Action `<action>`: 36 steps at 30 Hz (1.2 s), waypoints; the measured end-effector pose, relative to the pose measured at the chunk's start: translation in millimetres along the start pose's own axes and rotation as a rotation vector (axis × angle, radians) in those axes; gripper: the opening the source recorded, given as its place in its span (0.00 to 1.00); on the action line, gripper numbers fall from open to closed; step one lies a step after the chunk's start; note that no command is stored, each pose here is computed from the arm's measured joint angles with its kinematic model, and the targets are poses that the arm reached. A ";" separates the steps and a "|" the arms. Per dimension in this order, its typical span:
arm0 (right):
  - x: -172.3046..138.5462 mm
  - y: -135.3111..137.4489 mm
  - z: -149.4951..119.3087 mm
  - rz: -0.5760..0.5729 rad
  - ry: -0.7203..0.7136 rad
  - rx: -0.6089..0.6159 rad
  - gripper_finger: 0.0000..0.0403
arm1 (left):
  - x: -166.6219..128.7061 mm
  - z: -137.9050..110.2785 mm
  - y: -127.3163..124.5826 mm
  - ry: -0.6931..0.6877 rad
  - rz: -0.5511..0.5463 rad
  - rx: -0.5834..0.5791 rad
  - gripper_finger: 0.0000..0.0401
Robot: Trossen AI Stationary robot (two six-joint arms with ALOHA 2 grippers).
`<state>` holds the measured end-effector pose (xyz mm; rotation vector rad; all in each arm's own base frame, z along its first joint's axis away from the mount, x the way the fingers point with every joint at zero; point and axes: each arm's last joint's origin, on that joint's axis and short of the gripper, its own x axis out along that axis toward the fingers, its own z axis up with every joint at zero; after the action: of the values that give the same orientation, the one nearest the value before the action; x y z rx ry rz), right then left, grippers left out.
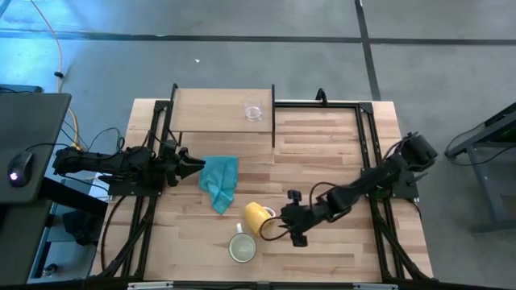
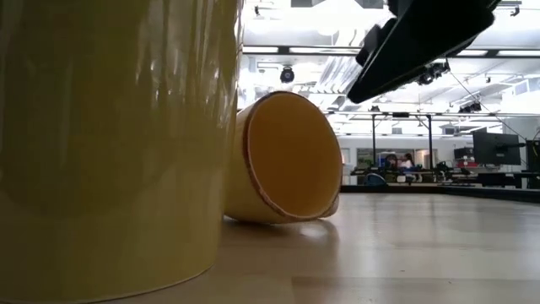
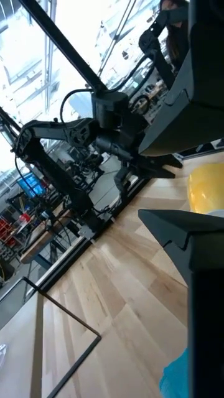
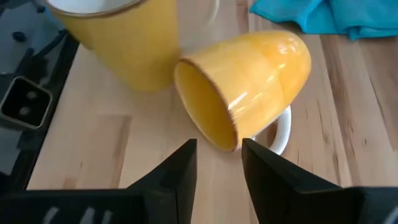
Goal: Stack small to large cups/mugs on shelf
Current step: Put the yellow mug on the shelf
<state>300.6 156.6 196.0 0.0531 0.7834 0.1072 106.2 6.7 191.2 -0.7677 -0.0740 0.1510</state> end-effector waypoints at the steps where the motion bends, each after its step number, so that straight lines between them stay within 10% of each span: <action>1: 2.0 0.3 0.4 -0.010 0.000 0.010 0.30 | 0.0 0.0 0.0 0.000 0.000 0.000 0.34; 36: 27.6 7.0 -8.0 -0.166 -0.051 0.057 0.30 | -0.1 -4.0 2.8 0.055 0.015 0.007 0.34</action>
<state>313.9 166.8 171.6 0.0445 0.7373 -0.0741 106.3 5.9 186.3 -0.7648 -0.0158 0.1441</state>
